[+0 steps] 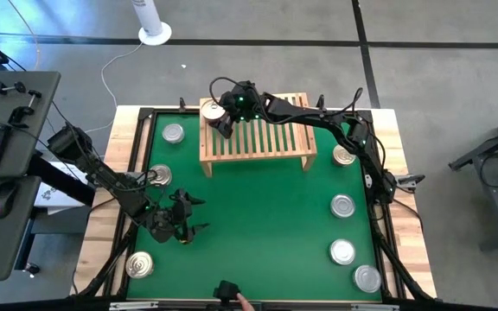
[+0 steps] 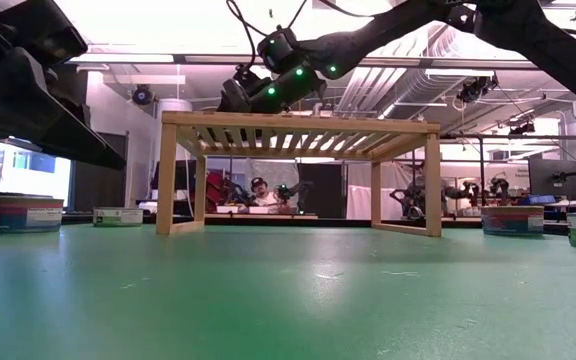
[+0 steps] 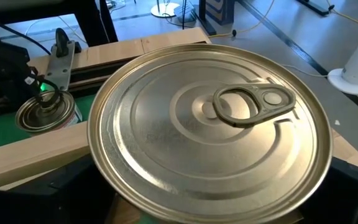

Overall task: Stack canned seafood by type on shelf
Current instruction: Put the center blue tuna can on the shelf

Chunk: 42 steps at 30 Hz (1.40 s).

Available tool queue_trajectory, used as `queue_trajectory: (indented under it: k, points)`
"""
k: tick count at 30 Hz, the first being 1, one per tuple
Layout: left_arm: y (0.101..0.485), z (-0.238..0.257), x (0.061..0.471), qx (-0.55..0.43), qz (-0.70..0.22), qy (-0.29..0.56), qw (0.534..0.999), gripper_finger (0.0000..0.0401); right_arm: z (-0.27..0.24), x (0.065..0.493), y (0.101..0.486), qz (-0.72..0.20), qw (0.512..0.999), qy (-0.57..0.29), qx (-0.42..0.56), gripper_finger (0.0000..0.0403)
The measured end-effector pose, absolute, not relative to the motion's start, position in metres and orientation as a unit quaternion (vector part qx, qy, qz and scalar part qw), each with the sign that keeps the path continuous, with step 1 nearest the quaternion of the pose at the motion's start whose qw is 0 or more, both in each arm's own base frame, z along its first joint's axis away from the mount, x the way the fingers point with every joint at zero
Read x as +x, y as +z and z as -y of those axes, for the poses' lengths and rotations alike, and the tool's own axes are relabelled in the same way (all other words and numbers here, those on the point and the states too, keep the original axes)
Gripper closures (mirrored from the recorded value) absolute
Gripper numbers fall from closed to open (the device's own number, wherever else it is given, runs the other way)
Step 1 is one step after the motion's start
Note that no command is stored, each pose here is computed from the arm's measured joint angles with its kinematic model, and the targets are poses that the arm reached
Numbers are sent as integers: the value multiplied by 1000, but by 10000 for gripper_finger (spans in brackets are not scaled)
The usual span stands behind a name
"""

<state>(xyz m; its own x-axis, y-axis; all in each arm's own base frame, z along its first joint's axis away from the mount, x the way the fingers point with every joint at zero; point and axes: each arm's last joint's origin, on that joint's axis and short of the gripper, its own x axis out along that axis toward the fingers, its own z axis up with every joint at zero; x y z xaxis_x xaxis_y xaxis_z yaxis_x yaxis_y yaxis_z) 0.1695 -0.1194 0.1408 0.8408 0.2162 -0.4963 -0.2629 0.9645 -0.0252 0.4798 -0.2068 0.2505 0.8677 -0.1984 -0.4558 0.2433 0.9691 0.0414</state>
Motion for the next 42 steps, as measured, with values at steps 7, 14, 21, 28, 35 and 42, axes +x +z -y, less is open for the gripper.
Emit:
queue_trajectory:
  k: [7,14,21,28,35,42]
  points:
    - [141,118,170,-39,-240,144,959,36,207,480,251,-230,965,-115,53,3]
    - [143,115,170,-6,-214,184,959,36,207,480,251,-229,965,-116,58,3]
    - [143,115,170,31,-220,176,959,36,208,480,251,-225,965,-117,69,3]
    - [143,115,169,31,-220,175,959,36,208,480,251,-223,965,-117,71,3]
    - [143,115,169,31,-221,175,959,36,208,480,251,-221,966,-107,82,3]
    - [143,116,169,43,-232,158,959,36,204,482,252,-221,966,-117,67,3]
